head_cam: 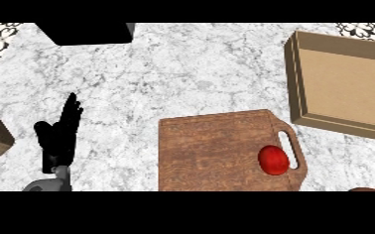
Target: Pick the sweet potato from the cutting board and place it in the cardboard box
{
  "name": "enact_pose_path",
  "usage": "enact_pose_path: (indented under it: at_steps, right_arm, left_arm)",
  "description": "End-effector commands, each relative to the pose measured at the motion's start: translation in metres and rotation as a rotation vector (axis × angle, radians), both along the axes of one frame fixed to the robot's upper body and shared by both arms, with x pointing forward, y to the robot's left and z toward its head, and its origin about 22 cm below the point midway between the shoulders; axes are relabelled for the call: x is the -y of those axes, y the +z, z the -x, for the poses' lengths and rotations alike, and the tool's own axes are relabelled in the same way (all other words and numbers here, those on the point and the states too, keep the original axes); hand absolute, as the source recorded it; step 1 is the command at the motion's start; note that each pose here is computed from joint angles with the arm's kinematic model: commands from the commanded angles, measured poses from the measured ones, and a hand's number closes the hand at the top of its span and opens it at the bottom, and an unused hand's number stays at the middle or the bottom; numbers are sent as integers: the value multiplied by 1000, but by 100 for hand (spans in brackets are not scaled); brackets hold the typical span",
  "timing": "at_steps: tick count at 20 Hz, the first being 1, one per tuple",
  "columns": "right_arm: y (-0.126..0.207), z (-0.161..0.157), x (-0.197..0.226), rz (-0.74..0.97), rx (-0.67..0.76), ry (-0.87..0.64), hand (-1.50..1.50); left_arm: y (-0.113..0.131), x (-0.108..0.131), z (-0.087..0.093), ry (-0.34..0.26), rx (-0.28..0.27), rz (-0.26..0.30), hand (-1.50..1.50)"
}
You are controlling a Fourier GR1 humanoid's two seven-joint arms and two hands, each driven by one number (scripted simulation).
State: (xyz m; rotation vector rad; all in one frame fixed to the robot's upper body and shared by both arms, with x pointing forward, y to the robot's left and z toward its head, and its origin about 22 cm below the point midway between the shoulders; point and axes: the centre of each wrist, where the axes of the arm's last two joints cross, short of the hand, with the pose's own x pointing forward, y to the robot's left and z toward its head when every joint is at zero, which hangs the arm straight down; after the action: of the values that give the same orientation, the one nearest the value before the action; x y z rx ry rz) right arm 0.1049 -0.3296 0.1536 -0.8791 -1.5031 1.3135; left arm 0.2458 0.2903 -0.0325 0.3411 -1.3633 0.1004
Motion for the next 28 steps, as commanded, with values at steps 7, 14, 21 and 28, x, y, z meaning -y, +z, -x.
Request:
enact_pose_path:
  at_steps: [7, 14, 21, 28]
  right_arm:
    - [82, 7, 40, -97, 172, -96, 150]
    - [104, -39, 97, -209, 226, -179, 150]
    - [89, -103, 120, -269, 167, -192, 150]
    - [53, -160, 139, -254, 159, -178, 150]
  left_arm:
    - [13, 12, -11, -6, 15, 7, 0]
    - [14, 22, -26, -74, 10, -1, 0]
    - [4, 38, -18, -86, 17, 7, 0]
    - [6, 20, -30, -79, 21, -4, 0]
